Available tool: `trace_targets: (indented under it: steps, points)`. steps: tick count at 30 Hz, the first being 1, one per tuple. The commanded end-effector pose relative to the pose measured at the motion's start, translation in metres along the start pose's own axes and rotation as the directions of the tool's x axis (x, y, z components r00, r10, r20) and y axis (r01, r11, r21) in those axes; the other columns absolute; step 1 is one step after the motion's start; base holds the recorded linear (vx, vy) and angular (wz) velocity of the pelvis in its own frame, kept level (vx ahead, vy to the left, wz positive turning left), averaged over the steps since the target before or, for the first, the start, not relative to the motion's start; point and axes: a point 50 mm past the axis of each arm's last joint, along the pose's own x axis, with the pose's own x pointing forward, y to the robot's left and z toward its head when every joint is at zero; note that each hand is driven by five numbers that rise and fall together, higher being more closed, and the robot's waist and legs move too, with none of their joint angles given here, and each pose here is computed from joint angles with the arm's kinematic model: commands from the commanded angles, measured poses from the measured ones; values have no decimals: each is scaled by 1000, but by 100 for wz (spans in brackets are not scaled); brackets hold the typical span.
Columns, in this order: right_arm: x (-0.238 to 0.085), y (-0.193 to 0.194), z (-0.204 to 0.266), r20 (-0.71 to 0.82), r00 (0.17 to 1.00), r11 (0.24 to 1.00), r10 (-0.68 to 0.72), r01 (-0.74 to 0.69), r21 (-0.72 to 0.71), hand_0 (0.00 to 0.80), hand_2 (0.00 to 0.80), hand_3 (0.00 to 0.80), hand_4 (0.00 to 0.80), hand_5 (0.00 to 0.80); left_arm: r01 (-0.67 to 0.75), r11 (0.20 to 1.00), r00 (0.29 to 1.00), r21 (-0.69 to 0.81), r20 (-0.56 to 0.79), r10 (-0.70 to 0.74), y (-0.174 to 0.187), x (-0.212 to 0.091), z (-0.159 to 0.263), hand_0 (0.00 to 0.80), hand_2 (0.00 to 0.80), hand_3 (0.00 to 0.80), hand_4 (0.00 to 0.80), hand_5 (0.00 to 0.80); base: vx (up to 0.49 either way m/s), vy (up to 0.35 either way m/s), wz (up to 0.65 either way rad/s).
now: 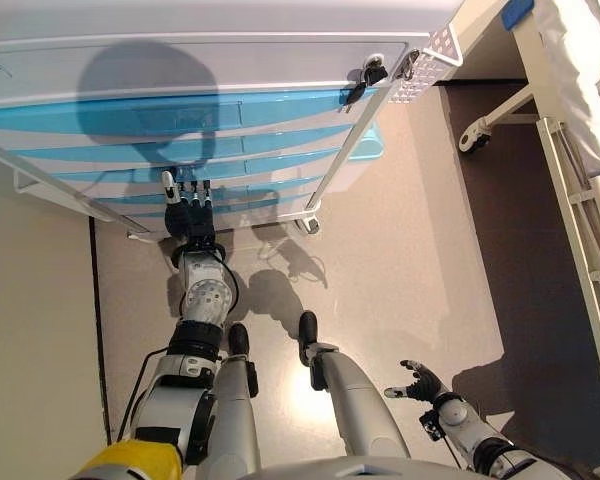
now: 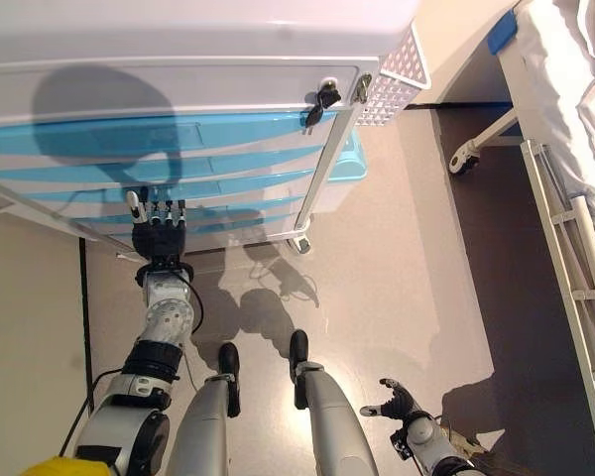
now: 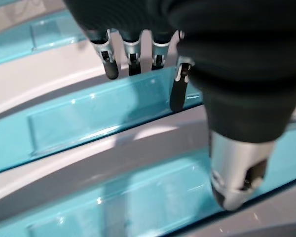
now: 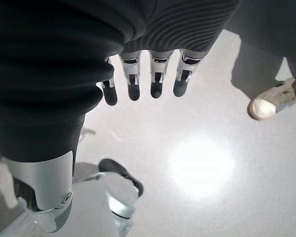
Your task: Open the drawer and pick up the medicine
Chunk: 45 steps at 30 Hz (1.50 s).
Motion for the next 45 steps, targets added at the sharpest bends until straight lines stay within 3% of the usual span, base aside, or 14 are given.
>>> trace_targets:
  steps: [1, 8, 24, 32, 45]
  points:
    - [-3, -20, -10, -11, 999, 998, -53, 53, -24, 0, 0, 0, 0, 0, 99, 985, 992, 144, 69, -110, -12, 10, 28, 0, 0, 0, 0, 0, -23, 7, 8]
    - [-2, -27, -5, 7, 997, 997, -72, 72, -14, 0, 0, 0, 0, 0, 110, 958, 994, 264, -44, -102, 2, 5, 14, 0, 0, 0, 0, 0, -22, 4, 6]
    - [-2, -32, -7, -2, 995, 995, -95, 95, -5, 0, 0, 0, 0, 0, 113, 955, 983, 276, -169, -68, 13, -4, -14, 0, 0, 0, 0, 0, 0, 0, 0]
    - [-3, -34, -9, -9, 995, 995, -97, 97, -10, 0, 0, 0, 0, 0, 153, 956, 982, 251, -147, -119, -6, 5, -13, 0, 0, 0, 0, 0, 0, 0, 0]
    - [-6, -31, -20, -40, 997, 997, -65, 63, -42, 0, 0, 0, 0, 0, 269, 948, 960, 171, 33, -279, -69, 32, 23, 0, 0, 0, 0, 0, 0, 0, 0]
